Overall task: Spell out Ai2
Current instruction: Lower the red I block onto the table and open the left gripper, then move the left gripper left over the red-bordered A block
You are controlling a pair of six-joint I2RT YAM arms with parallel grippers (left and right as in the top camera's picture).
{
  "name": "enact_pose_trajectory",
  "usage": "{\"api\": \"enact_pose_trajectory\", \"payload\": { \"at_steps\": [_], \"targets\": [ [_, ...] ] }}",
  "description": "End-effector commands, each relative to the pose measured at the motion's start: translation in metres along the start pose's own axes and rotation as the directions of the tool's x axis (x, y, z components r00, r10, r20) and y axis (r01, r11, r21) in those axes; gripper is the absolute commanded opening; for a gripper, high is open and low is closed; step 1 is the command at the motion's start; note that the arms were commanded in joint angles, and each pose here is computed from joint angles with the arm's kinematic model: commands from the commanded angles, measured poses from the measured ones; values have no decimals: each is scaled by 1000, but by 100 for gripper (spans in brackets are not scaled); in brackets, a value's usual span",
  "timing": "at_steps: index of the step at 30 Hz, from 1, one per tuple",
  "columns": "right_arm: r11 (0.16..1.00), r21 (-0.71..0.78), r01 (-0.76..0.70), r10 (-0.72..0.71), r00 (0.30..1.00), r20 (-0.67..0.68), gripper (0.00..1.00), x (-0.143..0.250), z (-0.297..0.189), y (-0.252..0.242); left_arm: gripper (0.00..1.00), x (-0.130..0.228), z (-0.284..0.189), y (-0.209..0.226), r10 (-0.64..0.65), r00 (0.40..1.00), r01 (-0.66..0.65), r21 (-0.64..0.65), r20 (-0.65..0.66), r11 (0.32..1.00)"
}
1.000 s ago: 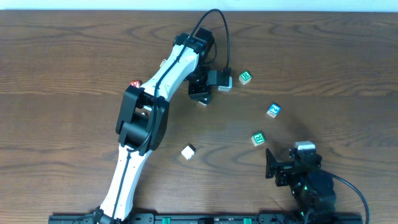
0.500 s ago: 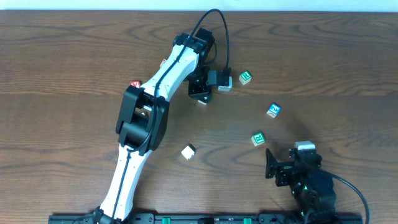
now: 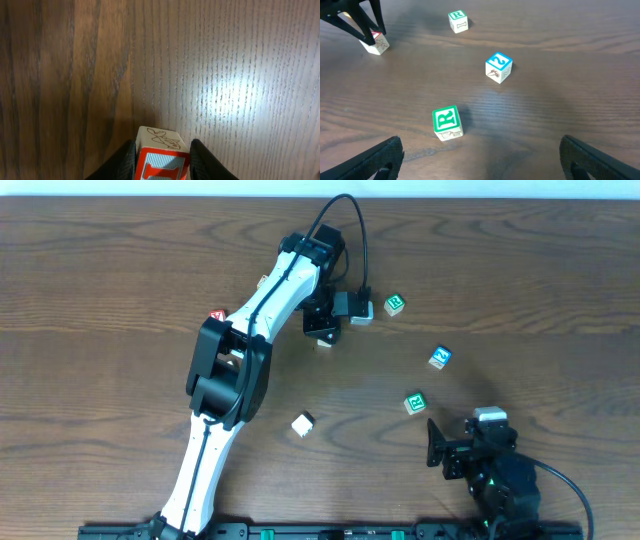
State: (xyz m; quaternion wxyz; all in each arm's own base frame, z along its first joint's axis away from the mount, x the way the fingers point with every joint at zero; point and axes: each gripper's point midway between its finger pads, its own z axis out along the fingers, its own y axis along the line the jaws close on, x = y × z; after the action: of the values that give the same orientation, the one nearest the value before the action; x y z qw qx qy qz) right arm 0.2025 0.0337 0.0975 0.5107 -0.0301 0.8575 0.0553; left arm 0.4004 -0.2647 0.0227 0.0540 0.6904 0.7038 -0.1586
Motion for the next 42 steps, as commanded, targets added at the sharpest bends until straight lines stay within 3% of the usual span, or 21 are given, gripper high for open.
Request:
{"api": "enact_pose_trajectory", "payload": {
  "at_steps": [1,7,16,21,25,29,33,35,42],
  "targets": [
    [1000,6,7,-7,1000,-7,99,4,2,-2,34,11,13,5,-70,997,70,2,-30,998],
    [1000,6,7,-7,1000,-7,99,4,2,-2,35,9,13,9,-98,995,98,-14,-21,995],
    [1000,6,7,-7,1000,-7,99,4,2,-2,54,8,13,10,-165,986,164,-21,-15,986],
    [1000,6,6,-6,1000,-7,99,4,2,-2,53,7,13,13,-191,981,191,-31,-7,981],
    [1000,6,7,-7,1000,-7,99,4,2,-2,44,7,13,13,-192,981,191,-31,-8,981],
    [1000,6,7,-7,1000,-7,99,4,2,-2,44,6,10,13,-229,973,229,-35,-3,973],
    [1000,5,6,-6,1000,-7,99,4,2,-2,49,0,-1,15,-293,956,294,-54,20,954],
    [1000,6,7,-7,1000,-7,99,4,2,-2,57,-2,-7,15,-316,948,318,-61,29,946],
    [1000,6,7,-7,1000,-7,99,4,2,-2,61,-13,-35,14,-369,926,375,-96,78,922]
  ]
}}
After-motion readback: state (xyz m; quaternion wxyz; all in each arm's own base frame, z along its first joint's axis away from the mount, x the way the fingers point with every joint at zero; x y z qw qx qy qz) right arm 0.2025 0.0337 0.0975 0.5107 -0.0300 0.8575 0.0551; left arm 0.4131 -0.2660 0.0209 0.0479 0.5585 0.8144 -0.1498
